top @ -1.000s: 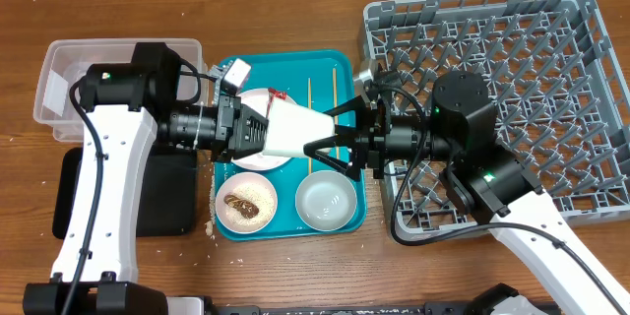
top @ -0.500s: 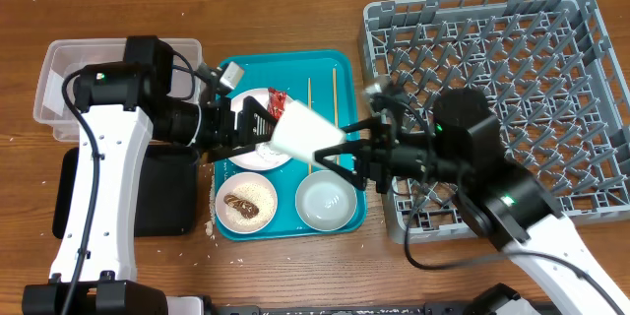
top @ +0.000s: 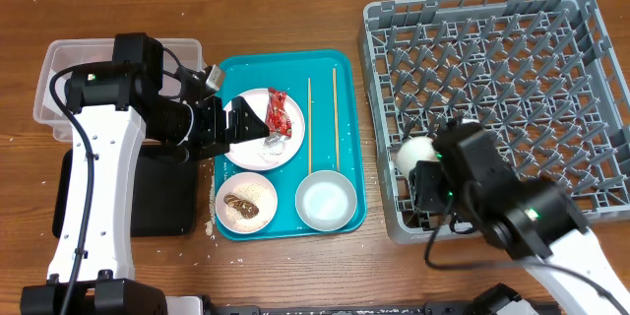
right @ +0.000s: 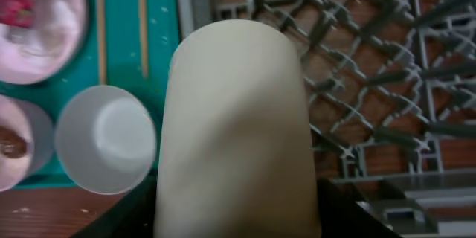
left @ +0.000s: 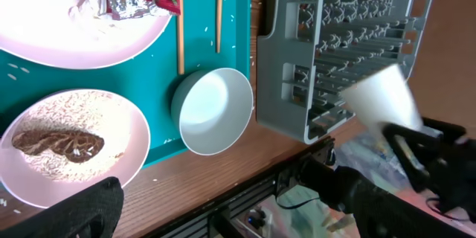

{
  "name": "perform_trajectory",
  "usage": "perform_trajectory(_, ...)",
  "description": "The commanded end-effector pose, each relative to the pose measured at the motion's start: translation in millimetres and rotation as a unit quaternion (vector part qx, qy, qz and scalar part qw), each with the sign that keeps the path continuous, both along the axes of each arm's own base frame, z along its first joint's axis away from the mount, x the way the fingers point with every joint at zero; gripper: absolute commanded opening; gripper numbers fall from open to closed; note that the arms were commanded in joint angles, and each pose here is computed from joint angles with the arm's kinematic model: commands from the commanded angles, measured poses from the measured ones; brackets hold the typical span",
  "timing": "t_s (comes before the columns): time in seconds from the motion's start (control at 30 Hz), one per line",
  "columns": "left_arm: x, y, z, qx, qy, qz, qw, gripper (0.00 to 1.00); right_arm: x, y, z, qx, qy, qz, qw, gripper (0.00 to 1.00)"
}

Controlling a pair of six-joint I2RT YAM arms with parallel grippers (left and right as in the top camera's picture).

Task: Sort waste into correct bins and load items into the dishwasher
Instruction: 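Place the white cup upside down in the grey dish rack with the right gripper, then grasp the pink plate with food scraps using the left gripper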

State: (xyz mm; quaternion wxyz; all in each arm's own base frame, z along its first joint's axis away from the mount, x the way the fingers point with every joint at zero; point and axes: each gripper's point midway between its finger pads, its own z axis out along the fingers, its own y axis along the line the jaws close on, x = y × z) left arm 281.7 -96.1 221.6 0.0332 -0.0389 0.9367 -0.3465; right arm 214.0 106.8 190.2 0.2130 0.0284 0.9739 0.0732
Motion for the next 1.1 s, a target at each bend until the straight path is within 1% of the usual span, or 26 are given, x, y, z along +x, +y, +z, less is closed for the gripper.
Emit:
perform_trajectory(0.0, 1, 3, 6, 0.007, -0.011, 0.005, 1.0, 1.0, 9, -9, -15, -0.04, 0.03, -0.038, 0.998, 0.49)
perform_trajectory(0.2, 1, 3, 6, 0.007, -0.01, 0.005, 1.0, 1.0, 14, -5, -45, -0.074, 0.084, -0.035, 0.993, 0.5)
perform_trajectory(0.23, 1, 3, 6, 0.007, -0.01, 0.005, 1.0, 1.0, 14, -4, -49, -0.078, 0.094, -0.034, 0.992, 0.58)
perform_trajectory(0.27, 0, 3, 6, 0.007, -0.009, 0.005, 1.0, 1.0, 13, -4, -52, -0.08, 0.103, -0.033, 0.991, 0.72)
perform_trajectory(0.3, 0, 2, 6, 0.007, -0.009, 0.005, 1.0, 1.0, 12, -4, -56, -0.084, 0.111, -0.032, 0.99, 0.84)
perform_trajectory(0.37, 0, 3, 6, 0.007, -0.008, 0.005, 1.0, 1.0, 14, -5, -57, -0.085, 0.113, -0.036, 0.989, 0.96)
perform_trajectory(0.4, 0, 3, 6, 0.007, -0.009, 0.005, 1.0, 1.0, 18, -5, -55, -0.08, 0.106, -0.041, 0.99, 1.0)
perform_trajectory(0.43, 0, 3, 6, 0.008, -0.009, 0.005, 1.0, 1.0, 33, -6, -41, -0.064, 0.083, -0.056, 0.993, 1.0)
perform_trajectory(0.53, 0, 3, 6, 0.007, -0.009, 0.005, 1.0, 1.0, 58, -11, -7, -0.036, 0.04, -0.083, 0.995, 1.0)
perform_trajectory(0.67, -3, 1, 4, 0.016, -0.005, -0.002, 1.0, 1.0, 77, 6, 43, 0.013, -0.013, -0.03, 0.999, 1.0)
perform_trajectory(0.7, -4, 1, 1, 0.03, -0.005, -0.007, 1.0, 1.0, 79, 12, 54, 0.024, -0.026, -0.014, 0.999, 1.0)
perform_trajectory(0.8, -10, 2, -10, 0.082, 0.005, -0.021, 0.996, 0.94, 83, 19, 74, 0.046, -0.046, -0.002, 0.998, 1.0)
perform_trajectory(0.93, -20, -1, -26, 0.171, 0.031, -0.024, 0.985, 0.9, 83, 20, 77, 0.051, -0.05, -0.002, 0.997, 1.0)
perform_trajectory(1.0, -27, -6, -38, 0.221, 0.041, -0.027, 0.974, 0.89, 83, 20, 77, 0.051, -0.048, -0.003, 0.998, 1.0)
perform_trajectory(1.03, -33, -6, -46, 0.262, 0.051, -0.018, 0.964, 0.89, 83, 20, 77, 0.051, -0.048, -0.003, 0.998, 1.0)
perform_trajectory(1.07, -37, -4, -51, 0.286, 0.058, -0.01, 0.956, 0.89, 83, 20, 77, 0.051, -0.048, -0.003, 0.998, 1.0)
